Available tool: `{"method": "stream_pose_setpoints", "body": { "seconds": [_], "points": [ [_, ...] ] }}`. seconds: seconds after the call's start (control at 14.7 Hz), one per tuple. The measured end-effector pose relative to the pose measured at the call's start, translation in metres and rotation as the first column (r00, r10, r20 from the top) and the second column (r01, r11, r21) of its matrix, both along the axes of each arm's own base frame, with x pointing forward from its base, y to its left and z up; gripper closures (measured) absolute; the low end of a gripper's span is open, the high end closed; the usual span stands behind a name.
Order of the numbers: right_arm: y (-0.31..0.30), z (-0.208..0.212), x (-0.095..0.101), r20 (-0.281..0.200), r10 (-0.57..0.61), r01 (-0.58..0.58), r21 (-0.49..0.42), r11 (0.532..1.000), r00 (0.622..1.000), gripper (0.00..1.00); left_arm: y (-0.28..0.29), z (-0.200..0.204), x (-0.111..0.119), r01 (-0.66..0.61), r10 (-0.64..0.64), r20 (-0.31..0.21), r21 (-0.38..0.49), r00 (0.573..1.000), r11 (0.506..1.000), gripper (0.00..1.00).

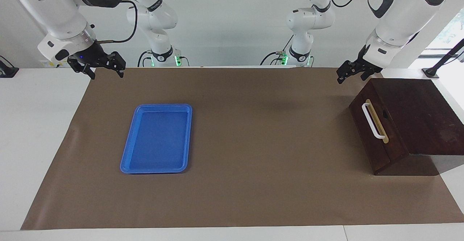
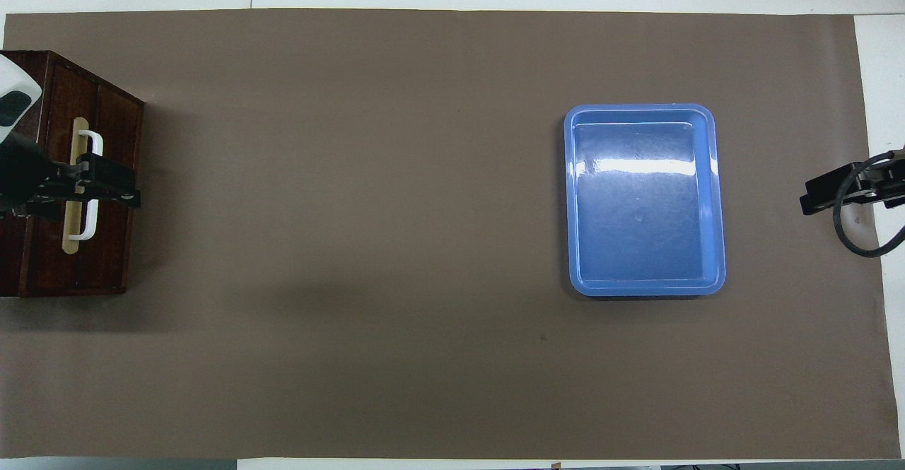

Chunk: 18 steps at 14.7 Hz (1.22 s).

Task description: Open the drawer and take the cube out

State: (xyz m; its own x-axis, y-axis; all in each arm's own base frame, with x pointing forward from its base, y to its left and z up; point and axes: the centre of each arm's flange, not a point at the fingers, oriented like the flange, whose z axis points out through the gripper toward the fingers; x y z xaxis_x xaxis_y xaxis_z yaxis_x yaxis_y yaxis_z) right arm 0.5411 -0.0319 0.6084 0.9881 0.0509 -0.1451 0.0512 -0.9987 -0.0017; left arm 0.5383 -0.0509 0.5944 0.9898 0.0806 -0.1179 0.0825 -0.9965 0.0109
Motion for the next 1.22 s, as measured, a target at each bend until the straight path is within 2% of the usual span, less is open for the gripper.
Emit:
{"method": "stream_pose_setpoints", "body": {
  "seconds": [0.27, 0.41, 0.54, 0.68, 0.82, 1.02, 1.22],
  "points": [
    [0.0, 0.0, 0.0, 0.0, 0.0, 0.0, 0.0, 1.0, 1.0, 0.0, -0.004, 0.0, 0.001, 0.009, -0.008, 0.01, -0.001, 1.0, 1.0, 0.0],
    [0.0, 0.0, 0.0, 0.0, 0.0, 0.0, 0.0, 1.0, 1.0, 0.0, -0.009, -0.004, 0.006, 0.022, -0.023, 0.05, 0.019, 0.998, 1.0, 0.0],
    [0.0, 0.0, 0.0, 0.0, 0.0, 0.0, 0.0, 1.0, 1.0, 0.0, -0.017, -0.019, 0.012, 0.073, -0.081, 0.093, 0.085, 0.992, 0.994, 0.0],
    [-0.001, 0.0, 0.0, 0.0, -0.002, 0.002, 0.0, 1.0, 1.0, 0.0, -0.036, -0.044, 0.019, 0.144, -0.163, 0.109, 0.164, 0.981, 0.976, 0.0],
    [-0.003, 0.0, 0.0, 0.0, -0.005, 0.005, 0.0, 1.0, 1.0, 0.0, -0.057, -0.077, 0.029, 0.217, -0.248, 0.1, 0.245, 0.964, 0.945, 0.0],
    [-0.004, 0.001, -0.001, 0.001, -0.007, 0.007, 0.0, 1.0, 1.0, 0.0, -0.061, -0.12, 0.045, 0.324, -0.383, 0.096, 0.371, 0.919, 0.87, 0.0],
    [-0.003, 0.002, -0.001, 0.004, 0.0, 0.0, 0.0, 1.0, 1.0, 0.0, -0.019, -0.135, 0.055, 0.349, -0.413, 0.09, 0.392, 0.906, 0.851, 0.0]
  ]
}}
